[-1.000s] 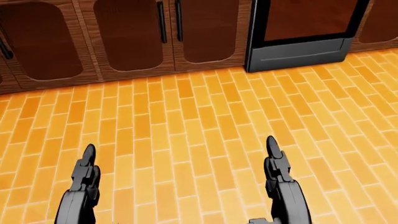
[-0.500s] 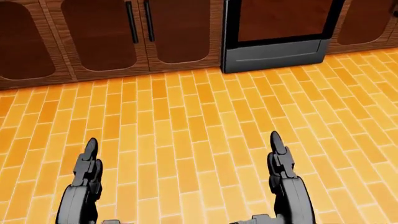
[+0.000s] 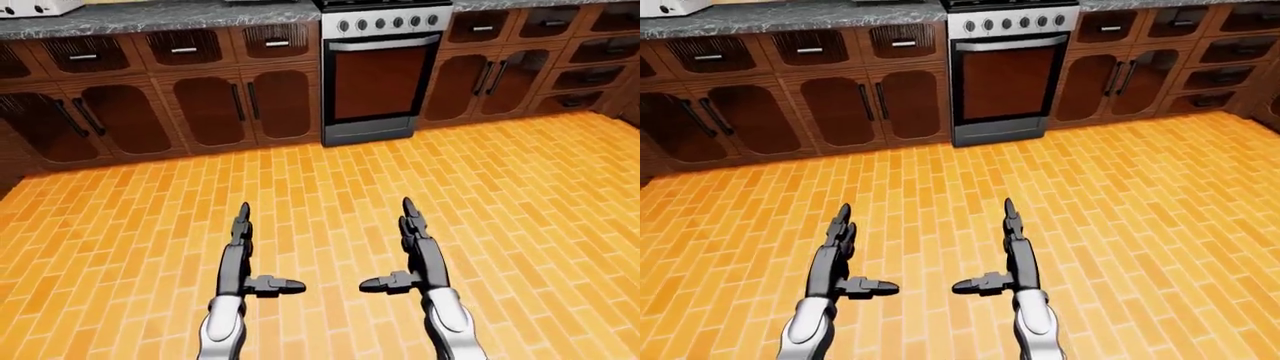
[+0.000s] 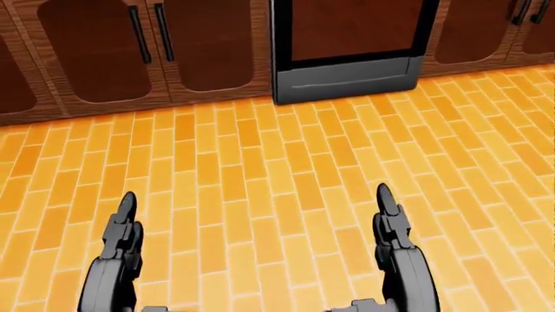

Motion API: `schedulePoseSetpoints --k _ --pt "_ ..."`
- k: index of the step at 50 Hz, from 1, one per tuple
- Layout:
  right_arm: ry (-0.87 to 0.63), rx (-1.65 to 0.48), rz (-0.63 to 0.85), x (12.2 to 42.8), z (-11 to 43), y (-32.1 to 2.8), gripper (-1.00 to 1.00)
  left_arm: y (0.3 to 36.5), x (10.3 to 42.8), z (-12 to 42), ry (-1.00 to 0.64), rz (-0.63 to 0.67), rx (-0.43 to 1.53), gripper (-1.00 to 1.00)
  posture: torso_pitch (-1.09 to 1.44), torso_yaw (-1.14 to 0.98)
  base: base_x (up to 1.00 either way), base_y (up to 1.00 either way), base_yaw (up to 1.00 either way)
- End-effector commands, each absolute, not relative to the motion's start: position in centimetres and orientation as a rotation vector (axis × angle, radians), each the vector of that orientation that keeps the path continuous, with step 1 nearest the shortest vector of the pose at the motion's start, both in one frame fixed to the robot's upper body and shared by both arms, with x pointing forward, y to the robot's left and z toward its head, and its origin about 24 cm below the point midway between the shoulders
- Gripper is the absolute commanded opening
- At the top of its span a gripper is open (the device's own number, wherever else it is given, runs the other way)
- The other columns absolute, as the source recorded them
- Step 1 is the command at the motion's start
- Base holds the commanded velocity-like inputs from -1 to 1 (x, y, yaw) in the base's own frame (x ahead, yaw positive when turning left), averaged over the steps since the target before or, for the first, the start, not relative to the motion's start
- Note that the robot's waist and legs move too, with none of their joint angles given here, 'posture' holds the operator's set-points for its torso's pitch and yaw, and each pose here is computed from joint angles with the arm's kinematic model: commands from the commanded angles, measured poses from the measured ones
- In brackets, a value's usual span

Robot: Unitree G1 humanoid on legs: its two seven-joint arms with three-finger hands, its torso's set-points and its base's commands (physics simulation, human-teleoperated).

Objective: Navigate to the stove.

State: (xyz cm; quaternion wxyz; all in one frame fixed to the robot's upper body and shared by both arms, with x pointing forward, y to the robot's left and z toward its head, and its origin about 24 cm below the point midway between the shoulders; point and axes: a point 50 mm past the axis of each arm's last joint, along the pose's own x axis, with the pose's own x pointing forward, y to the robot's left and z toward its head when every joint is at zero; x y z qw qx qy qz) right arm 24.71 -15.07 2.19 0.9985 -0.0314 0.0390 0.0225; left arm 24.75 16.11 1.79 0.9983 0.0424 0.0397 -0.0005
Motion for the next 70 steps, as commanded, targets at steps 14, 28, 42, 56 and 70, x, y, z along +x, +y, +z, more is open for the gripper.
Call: schedulePoseSetpoints --k 14,28,42,56,70 --pt "-0.003 -0.067 0.046 25.02 3.74 -15.07 1.00 15.94 25.10 3.24 0.007 -0.005 0.085 1.00 0.00 0.00 0.06 -0.51 0.00" --pt "-0.002 -0.067 0.046 25.02 3.78 -15.07 1.00 15.94 25.10 3.23 0.007 -0.005 0.085 1.00 0.00 0.00 0.12 -0.51 0.00" --pt "-0.005 -0.068 0.048 25.00 3.78 -15.04 1.00 15.94 25.10 3.23 0.007 -0.004 0.085 1.00 0.00 0.00 0.16 -0.51 0.00" --pt "-0.001 -0.073 0.048 25.04 3.65 -15.07 1.00 15.94 25.10 3.23 0.008 -0.005 0.084 1.00 0.00 0.00 0.22 -0.50 0.00" --pt "0.001 -0.075 0.048 25.00 3.64 -15.02 1.00 15.94 25.10 3.23 0.007 -0.004 0.085 1.00 0.00 0.00 0.22 -0.47 0.00"
